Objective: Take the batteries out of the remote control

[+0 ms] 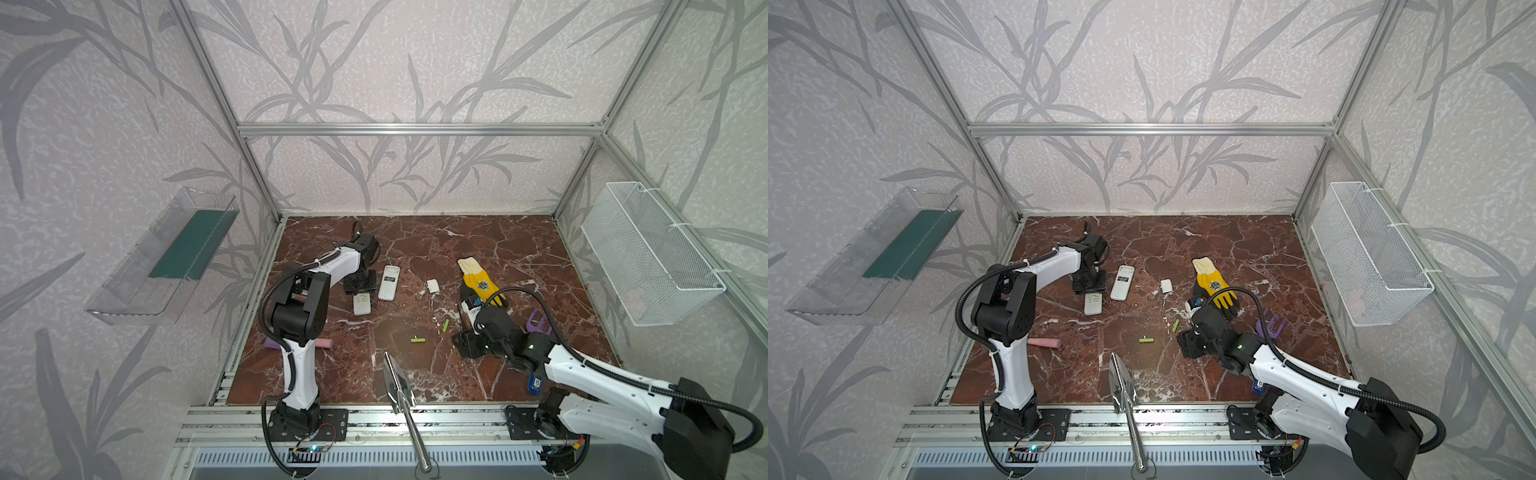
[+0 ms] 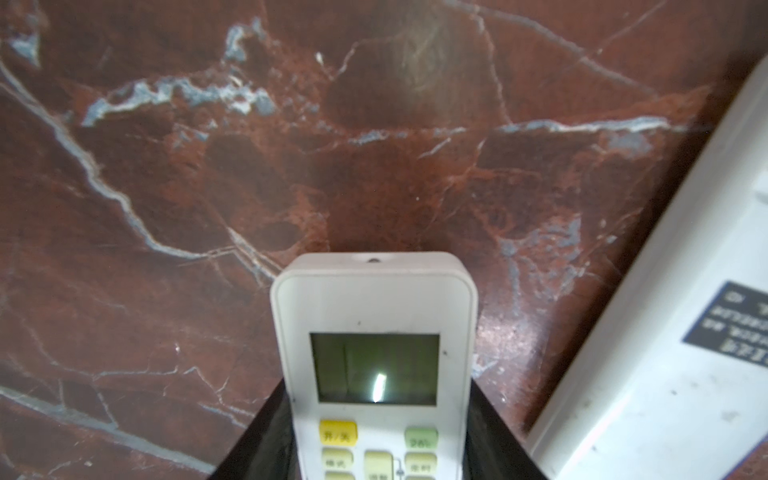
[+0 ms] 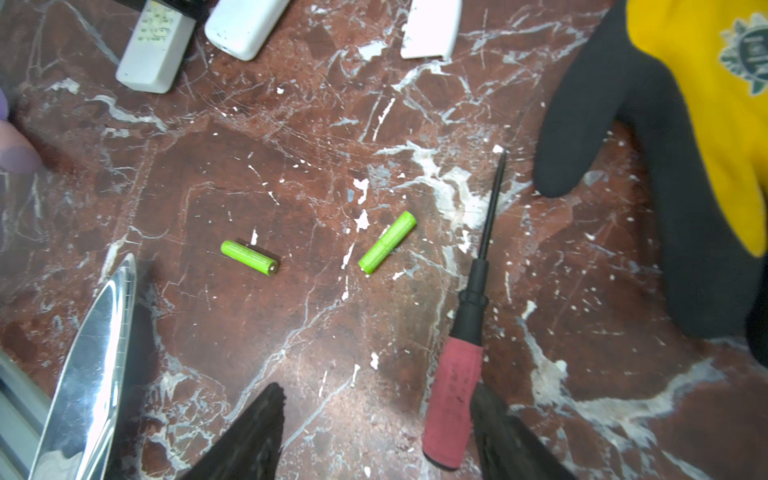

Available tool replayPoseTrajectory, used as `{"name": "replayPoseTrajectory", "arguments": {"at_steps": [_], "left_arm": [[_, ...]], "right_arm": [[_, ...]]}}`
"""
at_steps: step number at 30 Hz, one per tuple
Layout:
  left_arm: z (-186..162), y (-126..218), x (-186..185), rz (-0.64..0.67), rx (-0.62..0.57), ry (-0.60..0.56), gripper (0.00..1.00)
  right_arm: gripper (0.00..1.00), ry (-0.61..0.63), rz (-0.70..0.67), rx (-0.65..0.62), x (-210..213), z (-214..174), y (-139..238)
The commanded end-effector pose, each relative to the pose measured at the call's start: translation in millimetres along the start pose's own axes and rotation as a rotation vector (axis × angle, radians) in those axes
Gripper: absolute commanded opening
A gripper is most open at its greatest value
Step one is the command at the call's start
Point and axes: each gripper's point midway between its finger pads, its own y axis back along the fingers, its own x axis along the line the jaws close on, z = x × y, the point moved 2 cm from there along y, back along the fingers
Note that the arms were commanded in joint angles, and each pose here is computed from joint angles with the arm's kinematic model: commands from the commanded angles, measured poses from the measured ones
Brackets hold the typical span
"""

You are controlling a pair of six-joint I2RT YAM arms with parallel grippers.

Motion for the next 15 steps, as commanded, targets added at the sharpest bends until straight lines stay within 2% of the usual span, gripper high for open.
{"name": "replayPoseTrajectory", "arguments": {"at_steps": [1,7,15], "left_arm": [[-4,14,6,-0.002,-0.018,0.015,0.35],[-7,55,0,-0.102,-0.109,0.024,0.34],[-33,96,-47,-0.391,-0.215,-0.011,0.34]], "right_arm": [[0.69,0.040,0.135,-0.075,29,26,2],[0.66,0.059,0.271,-0.119,62,47,-6],[0.59,0.024,0.449,-0.159,104,79,-23]]}}
